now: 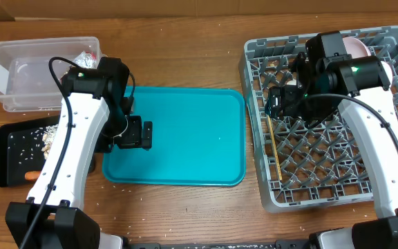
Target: Sort waste into correct bins and load items into the dishwasher
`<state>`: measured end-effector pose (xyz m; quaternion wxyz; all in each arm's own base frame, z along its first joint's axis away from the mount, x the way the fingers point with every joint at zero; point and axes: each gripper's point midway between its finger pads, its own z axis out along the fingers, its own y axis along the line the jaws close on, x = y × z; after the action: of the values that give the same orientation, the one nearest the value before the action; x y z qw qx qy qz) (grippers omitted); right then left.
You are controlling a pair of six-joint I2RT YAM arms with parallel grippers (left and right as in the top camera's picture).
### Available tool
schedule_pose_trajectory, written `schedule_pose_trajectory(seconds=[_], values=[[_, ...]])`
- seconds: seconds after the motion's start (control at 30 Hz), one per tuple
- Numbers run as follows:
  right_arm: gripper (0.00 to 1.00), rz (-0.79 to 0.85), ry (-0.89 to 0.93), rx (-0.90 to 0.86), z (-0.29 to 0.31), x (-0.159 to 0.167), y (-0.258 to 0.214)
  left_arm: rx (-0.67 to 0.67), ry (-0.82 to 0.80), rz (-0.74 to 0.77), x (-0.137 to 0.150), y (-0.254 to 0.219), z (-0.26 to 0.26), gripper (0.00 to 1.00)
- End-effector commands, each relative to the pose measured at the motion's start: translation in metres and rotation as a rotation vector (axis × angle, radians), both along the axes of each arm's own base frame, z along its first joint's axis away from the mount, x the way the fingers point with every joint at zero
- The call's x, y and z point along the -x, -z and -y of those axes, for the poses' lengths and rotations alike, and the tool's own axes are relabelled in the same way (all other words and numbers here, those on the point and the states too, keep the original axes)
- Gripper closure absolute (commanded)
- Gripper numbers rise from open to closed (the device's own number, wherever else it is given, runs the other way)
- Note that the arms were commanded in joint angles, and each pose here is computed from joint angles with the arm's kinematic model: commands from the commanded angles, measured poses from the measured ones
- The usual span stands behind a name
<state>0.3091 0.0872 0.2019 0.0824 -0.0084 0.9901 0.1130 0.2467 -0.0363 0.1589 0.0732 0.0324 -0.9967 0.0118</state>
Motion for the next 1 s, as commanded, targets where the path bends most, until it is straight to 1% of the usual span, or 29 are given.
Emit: schedule_pose_trajectory(seconds=[0.0,0.07,0.1,0.13,0.17,0.2,0.23,0.27,0.3,0.37,0.43,0.5,0.63,0.87,0.97], values=[[0.0,-0.06,0.005,0.045,0.01,0.019,-0.002,0.005,-0.014,0.006,0.012,-0.013,-0.001,0.0],[0.0,-0.064,0.005,0.045,0.011,0.027,-0.006,0.016,-0.019,0.079,0.017,-0.024,-0.001,0.0],[0.0,-0.028,0.006,0.04,0.011,0.029,-0.011,0.024,-0.018,0.144,0.019,-0.031,-0.002,0.0],[0.0,0.033,0.008,0.032,0.012,0.028,-0.019,0.033,-0.019,0.224,0.022,-0.039,-0.002,0.0],[0.0,0.185,0.014,0.019,0.014,0.026,-0.039,0.045,-0.018,0.318,0.025,-0.048,-0.002,0.0],[0.0,0.23,0.016,0.014,0.014,0.025,-0.044,0.057,-0.017,0.417,0.03,-0.058,-0.003,0.0],[0.0,0.356,0.021,-0.004,0.015,0.027,-0.061,0.069,-0.017,0.518,0.034,-0.069,-0.003,0.0],[0.0,0.457,0.023,-0.018,0.016,0.031,-0.073,0.08,-0.018,0.671,0.042,-0.086,-0.005,0.0],[0.0,0.527,0.025,-0.025,0.017,0.036,-0.082,0.08,-0.02,0.741,0.045,-0.093,-0.007,0.0],[0.0,0.656,0.036,-0.038,0.022,0.052,-0.094,0.08,-0.027,0.916,0.058,-0.112,-0.012,0.0],[0.0,0.729,0.044,-0.043,0.026,0.065,-0.095,0.102,-0.027,1.049,0.068,-0.129,-0.013,0.0],[0.0,0.758,0.045,-0.049,0.029,0.08,-0.092,0.121,-0.027,1.182,0.081,-0.15,-0.014,0.0],[0.0,0.736,0.044,-0.045,0.03,0.09,-0.088,0.121,-0.027,1.188,0.095,-0.148,-0.015,0.0],[0.0,0.711,0.043,-0.039,0.031,0.092,-0.082,0.097,-0.025,1.003,0.122,-0.11,-0.018,0.0],[0.0,0.711,0.043,-0.04,0.031,0.092,-0.082,0.096,-0.025,0.988,0.124,-0.108,-0.019,0.0]])
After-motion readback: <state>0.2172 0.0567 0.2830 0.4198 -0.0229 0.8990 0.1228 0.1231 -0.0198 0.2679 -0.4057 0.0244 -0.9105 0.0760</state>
